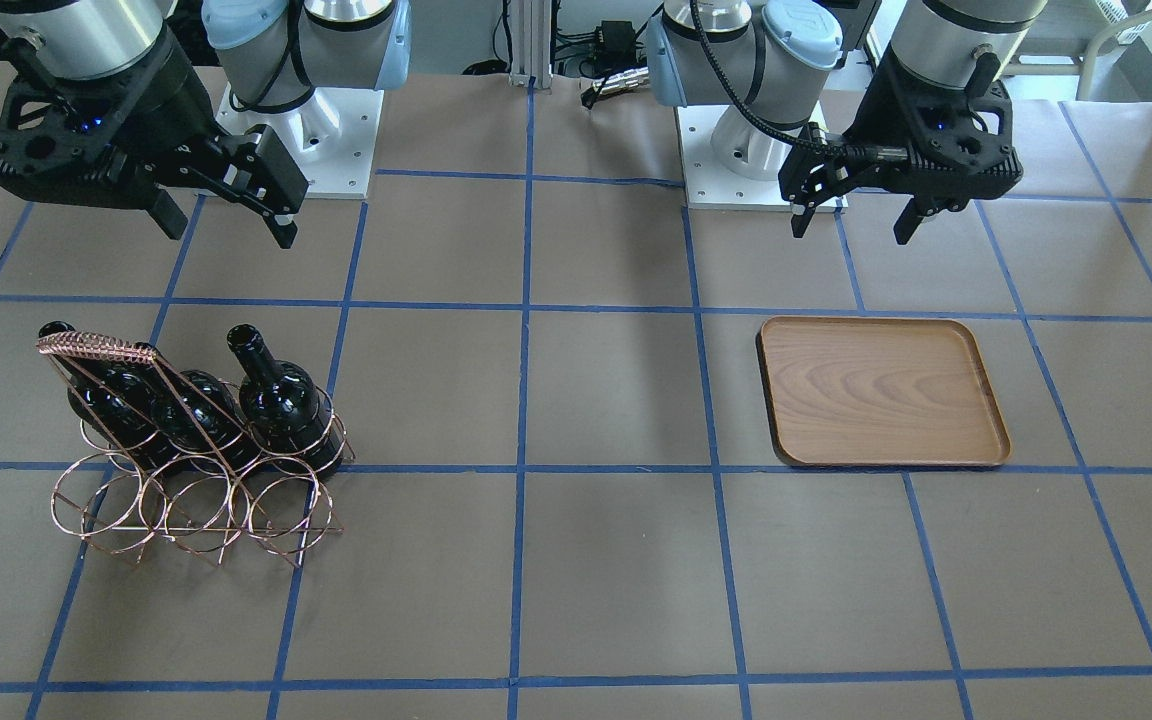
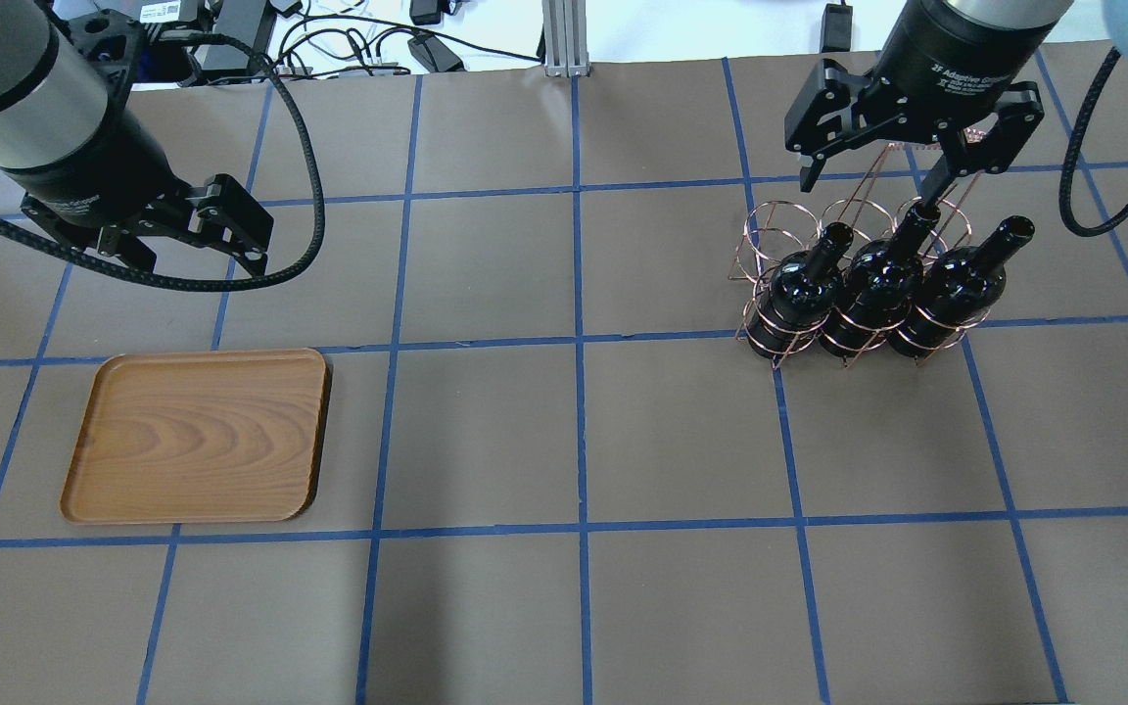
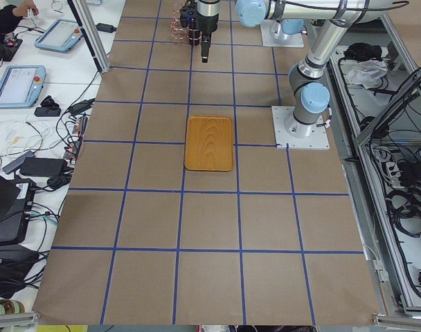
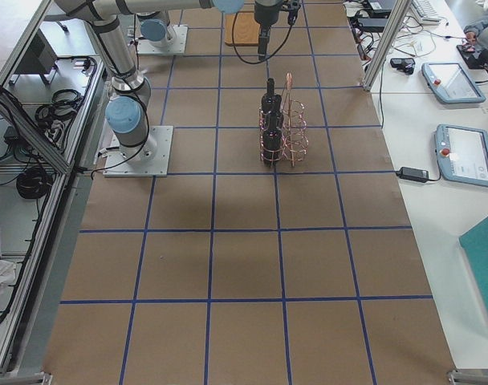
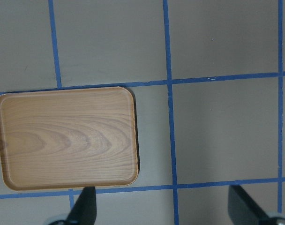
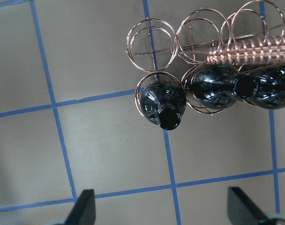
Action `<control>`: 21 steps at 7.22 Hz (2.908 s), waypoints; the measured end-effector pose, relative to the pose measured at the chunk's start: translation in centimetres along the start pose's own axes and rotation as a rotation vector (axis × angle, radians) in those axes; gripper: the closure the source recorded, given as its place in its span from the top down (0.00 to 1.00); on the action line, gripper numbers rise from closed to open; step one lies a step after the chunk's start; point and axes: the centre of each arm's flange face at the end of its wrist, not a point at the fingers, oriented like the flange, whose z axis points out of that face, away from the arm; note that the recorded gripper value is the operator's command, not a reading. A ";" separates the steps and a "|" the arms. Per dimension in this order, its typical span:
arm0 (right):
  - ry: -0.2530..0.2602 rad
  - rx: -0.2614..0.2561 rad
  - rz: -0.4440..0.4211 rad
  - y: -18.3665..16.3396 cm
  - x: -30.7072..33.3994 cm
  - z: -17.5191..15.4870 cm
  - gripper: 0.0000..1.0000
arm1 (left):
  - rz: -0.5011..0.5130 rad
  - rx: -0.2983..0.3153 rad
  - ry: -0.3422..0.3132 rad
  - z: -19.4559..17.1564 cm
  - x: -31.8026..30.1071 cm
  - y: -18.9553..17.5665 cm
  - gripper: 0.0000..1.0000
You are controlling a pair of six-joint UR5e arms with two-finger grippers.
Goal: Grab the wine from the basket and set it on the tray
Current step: 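Move the right gripper over the copper wine rack toward the middle bottle, then lower the right gripper and close it on the middle bottle's neck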
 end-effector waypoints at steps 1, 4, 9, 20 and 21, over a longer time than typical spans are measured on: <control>0.017 -0.003 -0.007 0.0 0.2 0.2 1.00 | 0.001 0.000 -0.001 0.0 0.0 0.1 1.00; 0.089 0.003 -0.158 -0.9 1.9 0.8 1.00 | 0.003 -0.001 -0.003 -0.1 0.0 0.2 1.00; 0.090 0.082 -0.332 -4.3 6.3 7.4 1.00 | 0.003 -0.001 -0.003 -0.1 0.0 0.2 1.00; 0.083 0.046 -0.227 -6.5 7.8 11.1 0.92 | 0.005 -0.006 -0.005 0.1 -0.1 0.2 1.00; 0.082 0.043 -0.222 -6.5 7.8 11.1 0.89 | 0.004 -0.006 -0.005 0.1 -0.1 0.2 1.00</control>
